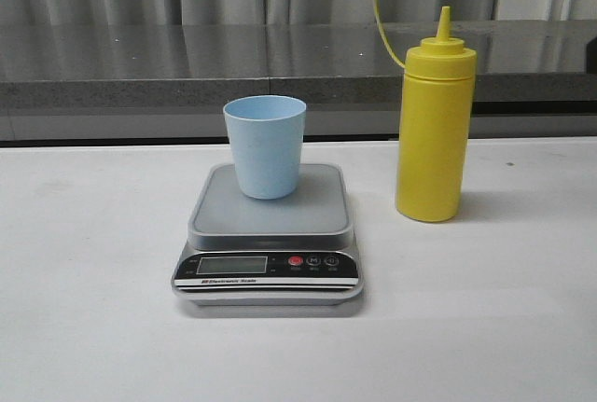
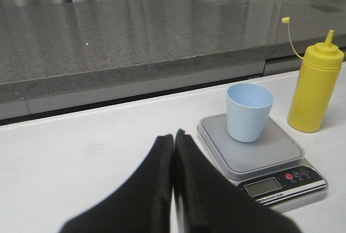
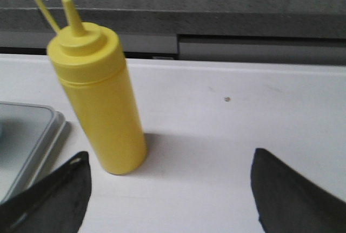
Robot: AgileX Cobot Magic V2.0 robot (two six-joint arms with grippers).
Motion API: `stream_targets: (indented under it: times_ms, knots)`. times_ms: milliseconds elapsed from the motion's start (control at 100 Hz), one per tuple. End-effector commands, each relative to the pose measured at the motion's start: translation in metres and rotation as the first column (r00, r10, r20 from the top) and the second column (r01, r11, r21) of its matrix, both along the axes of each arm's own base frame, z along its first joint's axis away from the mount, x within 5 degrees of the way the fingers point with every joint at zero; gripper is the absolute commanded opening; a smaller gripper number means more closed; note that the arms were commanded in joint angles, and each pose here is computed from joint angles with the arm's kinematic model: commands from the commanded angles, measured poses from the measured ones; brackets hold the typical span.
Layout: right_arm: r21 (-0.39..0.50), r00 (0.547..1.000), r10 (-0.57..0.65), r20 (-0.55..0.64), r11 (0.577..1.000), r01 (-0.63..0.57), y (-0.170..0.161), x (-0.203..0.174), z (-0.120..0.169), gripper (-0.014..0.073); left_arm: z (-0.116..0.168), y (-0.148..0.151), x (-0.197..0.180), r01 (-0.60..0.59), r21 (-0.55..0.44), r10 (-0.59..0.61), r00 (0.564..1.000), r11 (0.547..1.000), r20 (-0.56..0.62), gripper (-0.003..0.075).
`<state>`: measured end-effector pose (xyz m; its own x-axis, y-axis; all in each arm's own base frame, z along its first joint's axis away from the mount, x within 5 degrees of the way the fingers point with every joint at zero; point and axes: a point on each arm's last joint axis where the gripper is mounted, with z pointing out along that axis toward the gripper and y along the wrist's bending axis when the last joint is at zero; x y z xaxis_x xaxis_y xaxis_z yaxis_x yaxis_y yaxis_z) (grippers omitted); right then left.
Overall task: Pour seasoning into cup on scale with both arms
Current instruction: 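Move the right gripper to the yellow squeeze bottle and grasp it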
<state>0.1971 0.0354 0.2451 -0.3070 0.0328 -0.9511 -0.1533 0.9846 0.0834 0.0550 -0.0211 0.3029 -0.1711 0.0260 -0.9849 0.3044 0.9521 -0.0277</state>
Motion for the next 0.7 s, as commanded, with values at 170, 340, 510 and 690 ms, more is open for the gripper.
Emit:
stream_targets:
  times_ms: [170, 340, 510, 690]
  knots:
    - [0.032, 0.977, 0.1, 0.187, 0.994, -0.108, 0.029, 0.029, 0.0, 0.0591, 0.013, 0.001, 0.001, -0.014, -0.039, 0.017, 0.997, 0.999, 0.071, -0.002]
    - [0.034, 0.965, 0.138, 0.222, 0.988, -0.149, 0.042, 0.046, -0.022, 0.0591, 0.013, 0.001, 0.001, -0.014, -0.039, 0.017, 0.997, 0.999, 0.071, -0.002]
    - [0.046, 0.953, 0.151, 0.263, 0.985, -0.169, 0.048, 0.059, -0.042, 0.0598, 0.013, 0.001, 0.001, -0.014, -0.039, 0.017, 0.997, 0.999, 0.071, -0.002]
    - [0.109, 0.963, 0.154, 0.223, 0.977, -0.181, 0.055, 0.076, -0.057, 0.0654, 0.013, 0.001, 0.001, -0.014, -0.039, 0.017, 0.997, 0.999, 0.071, -0.002]
